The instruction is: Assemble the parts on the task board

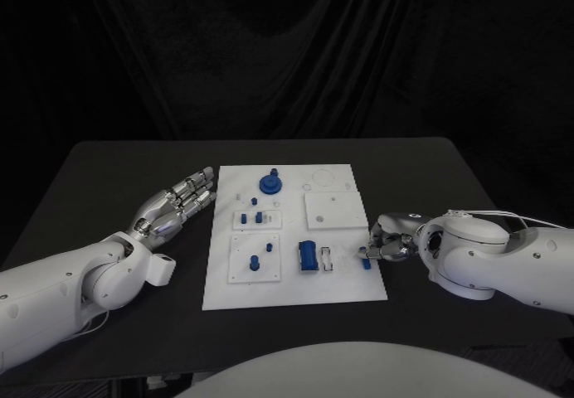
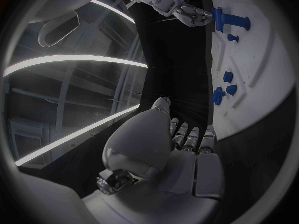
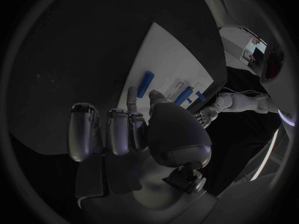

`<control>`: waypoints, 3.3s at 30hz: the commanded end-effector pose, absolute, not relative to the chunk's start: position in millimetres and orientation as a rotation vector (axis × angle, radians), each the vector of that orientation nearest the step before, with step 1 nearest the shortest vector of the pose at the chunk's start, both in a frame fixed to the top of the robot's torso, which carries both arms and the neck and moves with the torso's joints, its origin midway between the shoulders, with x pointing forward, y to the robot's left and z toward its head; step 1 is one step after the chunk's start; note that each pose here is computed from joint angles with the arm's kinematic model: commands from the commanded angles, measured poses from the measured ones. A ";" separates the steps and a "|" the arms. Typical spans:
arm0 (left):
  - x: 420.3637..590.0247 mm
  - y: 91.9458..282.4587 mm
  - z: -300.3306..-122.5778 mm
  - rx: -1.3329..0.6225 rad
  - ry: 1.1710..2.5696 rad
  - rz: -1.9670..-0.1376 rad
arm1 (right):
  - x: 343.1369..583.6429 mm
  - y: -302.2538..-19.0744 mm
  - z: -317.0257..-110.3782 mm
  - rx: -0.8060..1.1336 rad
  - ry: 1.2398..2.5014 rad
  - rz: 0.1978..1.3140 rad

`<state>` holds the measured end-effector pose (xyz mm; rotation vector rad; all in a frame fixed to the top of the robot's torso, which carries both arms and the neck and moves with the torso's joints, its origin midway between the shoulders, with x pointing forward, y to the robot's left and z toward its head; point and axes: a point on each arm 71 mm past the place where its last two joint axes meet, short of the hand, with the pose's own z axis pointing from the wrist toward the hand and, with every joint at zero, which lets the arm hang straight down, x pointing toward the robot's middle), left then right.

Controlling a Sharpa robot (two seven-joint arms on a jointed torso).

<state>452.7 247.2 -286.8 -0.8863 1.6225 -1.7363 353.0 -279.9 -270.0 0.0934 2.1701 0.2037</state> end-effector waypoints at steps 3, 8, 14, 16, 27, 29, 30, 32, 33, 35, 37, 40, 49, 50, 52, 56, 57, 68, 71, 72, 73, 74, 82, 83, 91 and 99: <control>452.1 245.7 -286.6 -0.883 1.618 -1.753 | 351.9 -278.2 -276.1 0.079 2.183 0.189; 452.1 245.0 -286.9 -0.884 1.620 -1.756 | 351.9 -274.9 -281.3 0.073 2.191 0.195; 452.0 244.9 -287.4 -0.885 1.623 -1.757 | 351.5 -271.3 -285.2 0.064 2.199 0.205; 451.9 244.9 -287.7 -0.886 1.624 -1.757 | 351.2 -269.9 -286.2 0.062 2.200 0.211; 451.3 245.2 -288.3 -0.888 1.628 -1.757 | 351.0 -267.0 -287.9 0.165 2.194 0.279; 451.2 245.2 -288.3 -0.889 1.629 -1.758 | 350.3 -267.1 -287.8 0.225 2.196 0.310; 451.1 245.3 -288.3 -0.889 1.629 -1.758 | 349.9 -267.0 -287.8 0.248 2.198 0.322; 451.0 245.4 -288.4 -0.889 1.630 -1.758 | 348.2 -266.7 -287.6 0.336 2.206 0.365; 450.9 245.5 -288.4 -0.890 1.630 -1.758 | 347.2 -266.5 -287.4 0.384 2.212 0.387; 450.9 245.5 -288.5 -0.890 1.630 -1.757 | 346.0 -266.1 -286.7 0.450 2.220 0.419; 450.9 245.4 -288.5 -0.890 1.631 -1.757 | 345.7 -265.0 -284.2 0.528 2.226 0.461; 450.9 245.2 -288.6 -0.890 1.631 -1.757 | 346.8 -261.9 -279.3 0.613 2.234 0.515; 451.2 243.5 -288.8 -0.889 1.633 -1.759 | 353.7 -251.7 -271.0 0.758 2.252 0.629; 451.2 243.2 -288.9 -0.889 1.634 -1.760 | 354.9 -250.5 -271.1 0.762 2.255 0.636; 451.2 242.9 -288.9 -0.889 1.635 -1.760 | 357.4 -248.7 -271.9 0.767 2.260 0.646; 451.3 242.9 -289.0 -0.889 1.635 -1.760 | 361.7 -246.0 -274.0 0.754 2.270 0.648; 451.4 242.8 -289.0 -0.889 1.635 -1.760 | 362.7 -245.1 -274.6 0.740 2.274 0.646; 451.7 241.5 -289.3 -0.889 1.639 -1.765 | 368.6 -237.2 -279.9 0.614 2.309 0.604; 451.7 241.9 -289.4 -0.889 1.639 -1.765 | 369.0 -236.7 -280.9 0.574 2.318 0.581; 451.7 241.9 -289.4 -0.889 1.639 -1.764 | 369.0 -236.7 -281.0 0.569 2.320 0.577; 451.7 242.0 -289.4 -0.890 1.639 -1.764 | 369.1 -236.7 -281.3 0.562 2.322 0.572; 451.6 242.0 -289.4 -0.890 1.640 -1.764 | 369.2 -236.7 -281.6 0.556 2.324 0.567; 451.7 241.8 -289.6 -0.890 1.641 -1.765 | 369.8 -235.1 -282.6 0.536 2.335 0.557; 451.7 241.8 -289.7 -0.890 1.641 -1.765 | 369.9 -234.9 -282.7 0.534 2.335 0.557; 451.7 242.6 -289.8 -0.891 1.642 -1.762 | 371.2 -233.7 -282.9 0.532 2.329 0.561; 451.8 242.7 -290.1 -0.892 1.645 -1.761 | 371.7 -232.8 -283.0 0.530 2.327 0.563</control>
